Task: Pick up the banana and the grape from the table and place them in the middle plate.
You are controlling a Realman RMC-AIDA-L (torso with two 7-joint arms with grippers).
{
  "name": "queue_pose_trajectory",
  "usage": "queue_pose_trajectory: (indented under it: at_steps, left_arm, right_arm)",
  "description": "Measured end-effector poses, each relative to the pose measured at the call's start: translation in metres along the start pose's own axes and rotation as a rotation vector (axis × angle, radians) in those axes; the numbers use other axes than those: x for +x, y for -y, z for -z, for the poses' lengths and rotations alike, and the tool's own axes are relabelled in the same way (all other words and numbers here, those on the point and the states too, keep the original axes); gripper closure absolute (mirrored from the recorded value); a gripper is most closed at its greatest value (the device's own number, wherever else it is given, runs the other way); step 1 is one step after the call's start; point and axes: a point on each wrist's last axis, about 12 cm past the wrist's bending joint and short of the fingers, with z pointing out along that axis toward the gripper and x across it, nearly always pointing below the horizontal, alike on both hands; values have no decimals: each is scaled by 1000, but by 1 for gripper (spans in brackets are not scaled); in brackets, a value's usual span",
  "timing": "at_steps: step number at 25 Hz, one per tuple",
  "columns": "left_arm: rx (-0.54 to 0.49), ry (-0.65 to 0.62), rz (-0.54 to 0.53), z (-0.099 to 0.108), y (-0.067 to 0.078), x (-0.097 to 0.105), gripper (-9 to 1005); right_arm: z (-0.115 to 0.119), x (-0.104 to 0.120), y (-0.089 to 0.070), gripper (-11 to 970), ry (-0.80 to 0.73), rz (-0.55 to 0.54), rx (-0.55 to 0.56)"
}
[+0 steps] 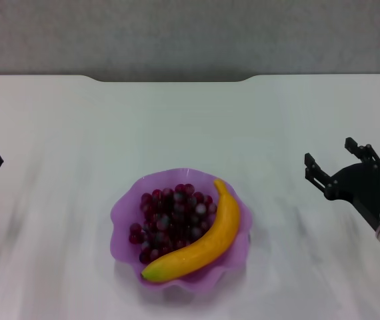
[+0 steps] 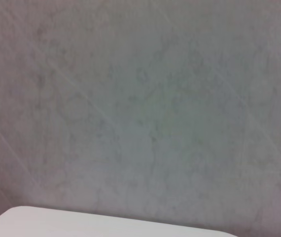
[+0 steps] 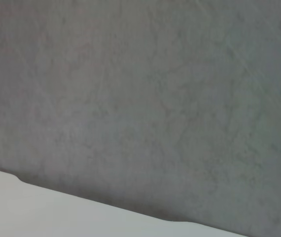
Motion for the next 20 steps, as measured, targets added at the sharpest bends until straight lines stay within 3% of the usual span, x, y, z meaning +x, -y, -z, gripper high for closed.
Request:
queue_pose_trajectory:
  at_steps: [20]
  left_arm:
    - [3, 4, 43, -1, 1, -1, 100]
  right_arm:
    - [0, -1, 1, 98, 8, 0, 7]
